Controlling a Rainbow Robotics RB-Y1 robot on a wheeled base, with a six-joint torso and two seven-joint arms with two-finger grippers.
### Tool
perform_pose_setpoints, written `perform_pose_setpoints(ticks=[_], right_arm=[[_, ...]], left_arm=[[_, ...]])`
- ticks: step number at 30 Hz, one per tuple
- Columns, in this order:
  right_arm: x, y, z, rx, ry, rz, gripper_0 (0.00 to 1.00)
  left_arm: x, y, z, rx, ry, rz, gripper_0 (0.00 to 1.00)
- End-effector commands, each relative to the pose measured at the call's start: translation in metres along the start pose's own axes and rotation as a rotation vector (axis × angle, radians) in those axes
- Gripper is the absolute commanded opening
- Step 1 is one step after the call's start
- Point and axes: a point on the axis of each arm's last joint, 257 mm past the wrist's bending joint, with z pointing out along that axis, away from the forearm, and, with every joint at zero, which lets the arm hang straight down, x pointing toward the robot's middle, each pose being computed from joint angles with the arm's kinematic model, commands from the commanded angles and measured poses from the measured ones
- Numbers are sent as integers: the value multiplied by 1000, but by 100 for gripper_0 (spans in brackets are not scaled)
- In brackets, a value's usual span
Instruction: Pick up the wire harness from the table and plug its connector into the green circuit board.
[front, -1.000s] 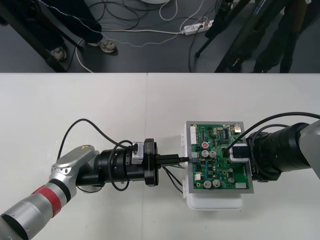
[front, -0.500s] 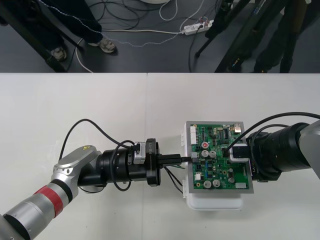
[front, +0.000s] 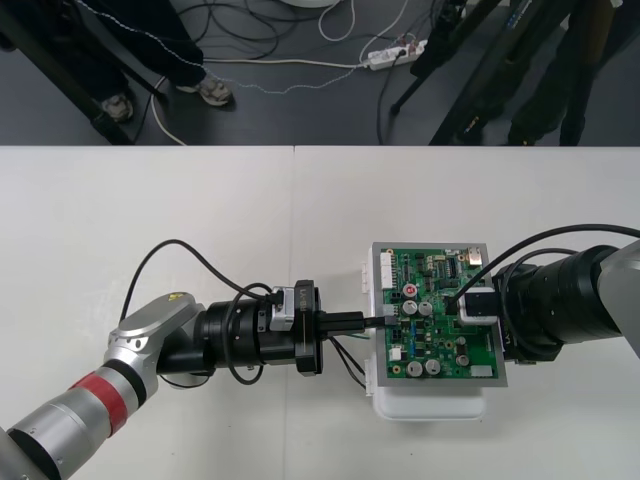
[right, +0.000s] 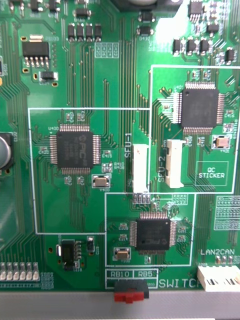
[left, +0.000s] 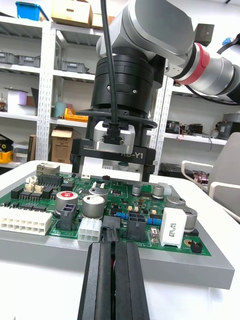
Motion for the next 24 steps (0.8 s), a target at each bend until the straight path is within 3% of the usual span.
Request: perform_pose_setpoints(ticks=[1,24], right_arm=[[-27,-4,-4,13,-54,-80,100],[-27,-4,-4,12,-54,-79,100]], left_arm=[[-15,-2,28,33,-40,6,0],[-24,-4,41,43,-64,56,0]])
